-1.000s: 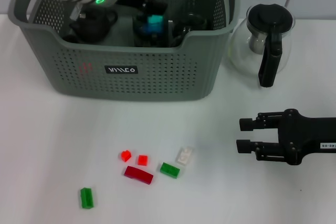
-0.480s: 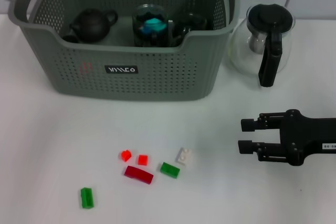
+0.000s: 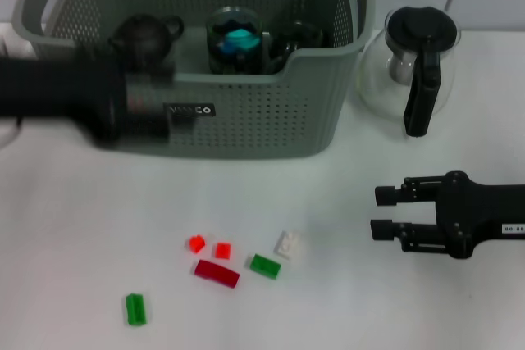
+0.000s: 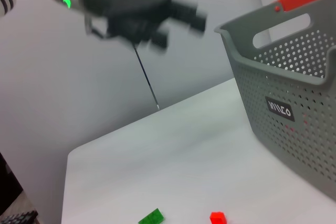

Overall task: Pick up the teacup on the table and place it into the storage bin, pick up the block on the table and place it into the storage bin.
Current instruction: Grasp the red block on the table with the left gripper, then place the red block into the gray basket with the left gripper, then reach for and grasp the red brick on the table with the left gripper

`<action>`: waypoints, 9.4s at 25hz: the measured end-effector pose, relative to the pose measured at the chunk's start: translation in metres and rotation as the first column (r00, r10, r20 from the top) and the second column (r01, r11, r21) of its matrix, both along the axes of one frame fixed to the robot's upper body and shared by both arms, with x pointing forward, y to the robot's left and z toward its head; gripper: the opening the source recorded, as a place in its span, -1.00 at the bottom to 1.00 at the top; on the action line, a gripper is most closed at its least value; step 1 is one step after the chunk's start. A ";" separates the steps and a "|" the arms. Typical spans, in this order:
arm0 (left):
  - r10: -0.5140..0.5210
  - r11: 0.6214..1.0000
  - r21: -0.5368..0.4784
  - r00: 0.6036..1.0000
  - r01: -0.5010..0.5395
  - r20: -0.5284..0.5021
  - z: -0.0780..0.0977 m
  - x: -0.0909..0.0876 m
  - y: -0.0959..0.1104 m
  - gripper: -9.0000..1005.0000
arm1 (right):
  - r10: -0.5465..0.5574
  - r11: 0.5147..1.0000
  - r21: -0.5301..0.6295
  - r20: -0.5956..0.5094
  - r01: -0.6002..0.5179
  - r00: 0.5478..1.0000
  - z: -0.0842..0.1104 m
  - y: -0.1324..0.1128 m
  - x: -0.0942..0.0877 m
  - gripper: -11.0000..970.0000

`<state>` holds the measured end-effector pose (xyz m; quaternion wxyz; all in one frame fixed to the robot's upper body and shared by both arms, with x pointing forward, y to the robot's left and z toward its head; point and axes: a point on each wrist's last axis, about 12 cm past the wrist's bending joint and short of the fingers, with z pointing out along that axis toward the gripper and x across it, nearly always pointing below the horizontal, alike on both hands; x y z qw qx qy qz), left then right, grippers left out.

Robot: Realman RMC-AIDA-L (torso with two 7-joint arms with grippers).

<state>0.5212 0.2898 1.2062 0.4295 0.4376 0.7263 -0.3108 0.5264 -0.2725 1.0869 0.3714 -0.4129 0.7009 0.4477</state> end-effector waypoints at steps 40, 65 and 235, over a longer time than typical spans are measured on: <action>-0.089 0.615 0.774 0.988 0.153 -0.124 -0.083 0.017 -0.135 -0.15 | -0.003 1.000 0.001 -0.008 0.003 1.000 0.000 0.000 0.000 0.23; -0.056 0.588 0.801 0.994 0.110 -0.096 -0.089 0.024 -0.133 -0.16 | -0.010 1.000 -0.002 -0.009 0.010 1.000 -0.001 -0.002 0.000 0.23; 0.070 0.875 0.470 0.929 0.119 -0.364 -0.041 0.007 -0.025 0.39 | 0.019 1.000 -0.022 -0.005 -0.019 1.000 0.002 0.003 0.005 0.23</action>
